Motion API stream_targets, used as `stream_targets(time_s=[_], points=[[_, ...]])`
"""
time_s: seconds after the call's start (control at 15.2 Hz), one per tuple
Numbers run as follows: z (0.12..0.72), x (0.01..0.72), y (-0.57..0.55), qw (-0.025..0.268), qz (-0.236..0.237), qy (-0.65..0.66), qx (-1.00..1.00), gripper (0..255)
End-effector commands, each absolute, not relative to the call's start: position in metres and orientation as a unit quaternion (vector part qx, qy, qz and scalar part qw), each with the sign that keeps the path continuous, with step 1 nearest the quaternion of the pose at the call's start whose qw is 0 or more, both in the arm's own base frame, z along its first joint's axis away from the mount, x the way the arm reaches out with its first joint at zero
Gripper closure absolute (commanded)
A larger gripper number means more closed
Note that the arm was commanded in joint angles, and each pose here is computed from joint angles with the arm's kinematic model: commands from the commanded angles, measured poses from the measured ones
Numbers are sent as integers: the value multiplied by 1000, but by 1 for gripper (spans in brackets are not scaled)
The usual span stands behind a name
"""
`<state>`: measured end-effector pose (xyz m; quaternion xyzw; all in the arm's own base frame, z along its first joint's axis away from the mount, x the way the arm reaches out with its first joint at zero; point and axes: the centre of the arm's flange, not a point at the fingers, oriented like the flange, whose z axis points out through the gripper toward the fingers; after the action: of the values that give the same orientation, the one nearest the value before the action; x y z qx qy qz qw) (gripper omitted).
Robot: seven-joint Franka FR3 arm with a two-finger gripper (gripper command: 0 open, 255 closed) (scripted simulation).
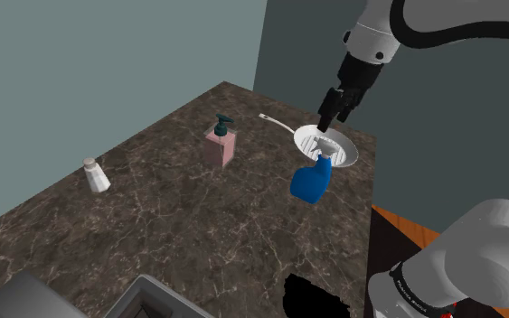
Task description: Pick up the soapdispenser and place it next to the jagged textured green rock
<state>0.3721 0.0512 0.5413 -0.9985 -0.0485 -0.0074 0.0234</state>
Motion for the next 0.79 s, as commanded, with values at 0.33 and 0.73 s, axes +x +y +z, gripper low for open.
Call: stream_targets(time_s=[0.33, 0.73], points=[[511, 451, 85, 30, -10, -39, -999, 0], [485, 519, 113, 36, -11, -31, -999, 0]])
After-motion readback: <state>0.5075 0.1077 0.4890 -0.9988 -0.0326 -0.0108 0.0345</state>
